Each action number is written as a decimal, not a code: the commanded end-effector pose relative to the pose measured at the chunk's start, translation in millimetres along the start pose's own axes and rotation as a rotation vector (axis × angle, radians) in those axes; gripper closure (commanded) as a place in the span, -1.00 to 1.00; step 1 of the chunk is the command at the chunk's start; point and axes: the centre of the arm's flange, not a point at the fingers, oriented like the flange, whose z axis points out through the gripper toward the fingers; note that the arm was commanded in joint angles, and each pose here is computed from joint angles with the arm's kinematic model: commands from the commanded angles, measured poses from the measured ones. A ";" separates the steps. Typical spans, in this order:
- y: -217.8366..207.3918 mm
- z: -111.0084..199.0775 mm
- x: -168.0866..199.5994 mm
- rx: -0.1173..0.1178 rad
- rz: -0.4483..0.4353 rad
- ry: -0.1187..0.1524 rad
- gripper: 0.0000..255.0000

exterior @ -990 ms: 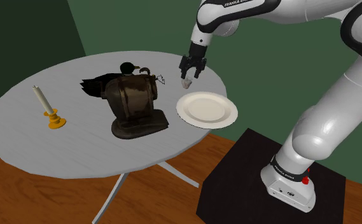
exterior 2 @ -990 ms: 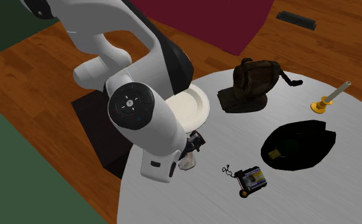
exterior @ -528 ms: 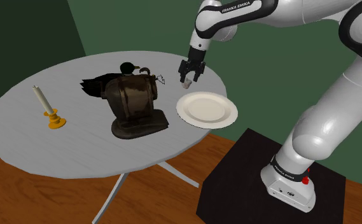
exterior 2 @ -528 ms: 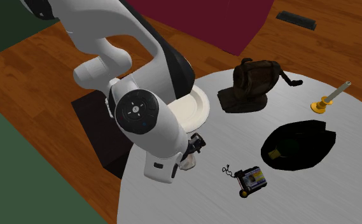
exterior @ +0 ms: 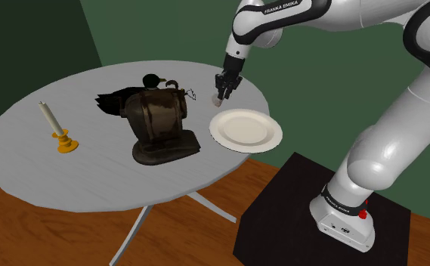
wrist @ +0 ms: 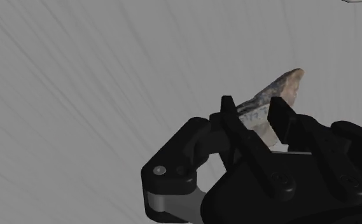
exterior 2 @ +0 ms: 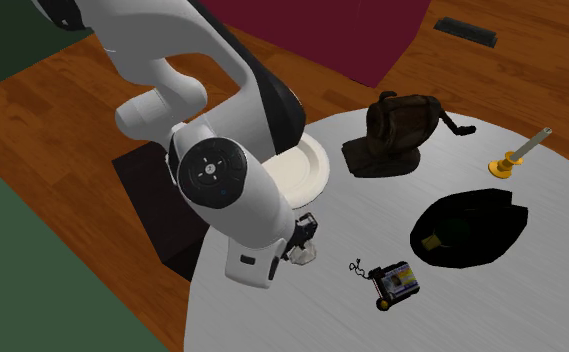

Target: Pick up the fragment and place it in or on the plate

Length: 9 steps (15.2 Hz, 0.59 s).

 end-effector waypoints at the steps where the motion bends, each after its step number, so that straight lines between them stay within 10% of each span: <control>1: 0.1 4.2 -0.8 -0.002 0.000 -0.010 1.00; 7: -0.5 0.1 -0.5 -0.001 0.001 -0.006 1.00; 8: -0.5 0.1 -0.5 -0.001 0.001 -0.006 -1.00; 9: -17.9 -6.1 8.4 -0.061 -0.005 -0.011 -1.00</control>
